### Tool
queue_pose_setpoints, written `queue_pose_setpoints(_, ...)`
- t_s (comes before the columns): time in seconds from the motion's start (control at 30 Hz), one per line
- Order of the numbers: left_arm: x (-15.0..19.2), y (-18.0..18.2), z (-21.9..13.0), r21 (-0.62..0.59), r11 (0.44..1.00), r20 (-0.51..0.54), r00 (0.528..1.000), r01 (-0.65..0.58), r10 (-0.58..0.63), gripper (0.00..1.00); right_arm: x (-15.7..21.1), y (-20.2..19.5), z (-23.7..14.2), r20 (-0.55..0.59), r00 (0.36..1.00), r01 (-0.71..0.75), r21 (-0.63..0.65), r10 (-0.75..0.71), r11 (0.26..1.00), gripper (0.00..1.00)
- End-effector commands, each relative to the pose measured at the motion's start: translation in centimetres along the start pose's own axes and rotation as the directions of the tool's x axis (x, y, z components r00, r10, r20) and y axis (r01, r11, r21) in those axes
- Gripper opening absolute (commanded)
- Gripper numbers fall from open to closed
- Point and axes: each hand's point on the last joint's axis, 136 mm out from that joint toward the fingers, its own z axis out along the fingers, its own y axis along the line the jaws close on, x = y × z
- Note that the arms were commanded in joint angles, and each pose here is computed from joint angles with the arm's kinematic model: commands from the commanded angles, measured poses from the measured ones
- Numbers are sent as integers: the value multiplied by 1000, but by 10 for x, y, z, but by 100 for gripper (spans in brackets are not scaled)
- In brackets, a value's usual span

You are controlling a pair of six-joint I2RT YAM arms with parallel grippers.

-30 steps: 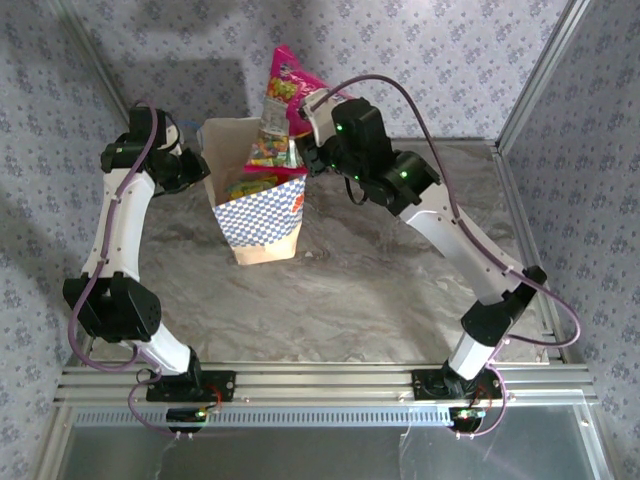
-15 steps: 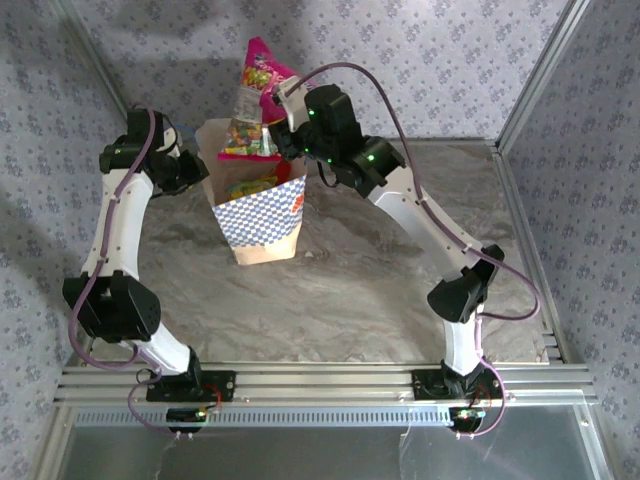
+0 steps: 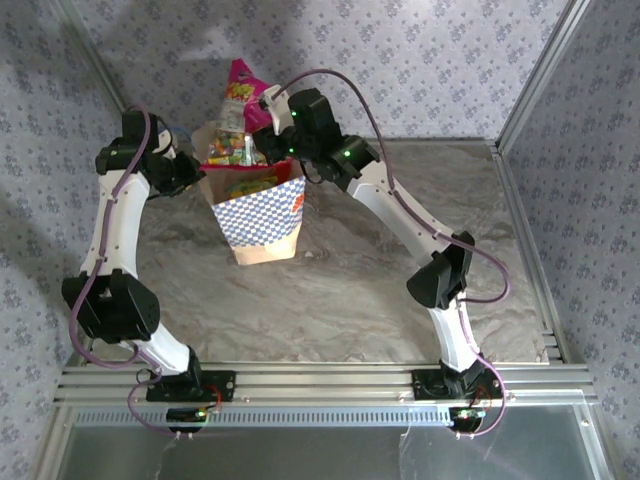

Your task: Place the snacks into the paper bag

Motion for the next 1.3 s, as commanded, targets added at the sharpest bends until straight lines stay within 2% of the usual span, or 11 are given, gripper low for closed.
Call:
queue_pose_setpoints(0.0,-4,-4,-10,34,999,25,1000,11,-12,26,-85,11,-33,268,963,18,-74,3,997,0)
queue_pose_setpoints(0.4,-5,1,-7,25,999,24,999,28,-29,26,-54,3,-17,162,987,21,-58,-12,998,0)
queue_pose_setpoints(0.6,-6,2,-7,24,999,25,999,29,-30,26,-43,12,-16,123,991,70,-98,-58,993,0)
queue_pose_setpoints(0.93,-7,2,-10,23,999,31,999,31,-32,26,-21,40,-20,55,980,200,-192,-193,961,0)
queue_pose_setpoints(1.27,-5,3,-8,22,999,23,999,39,-39,26,2,58,-21,-7,974,209,-352,-226,912,0)
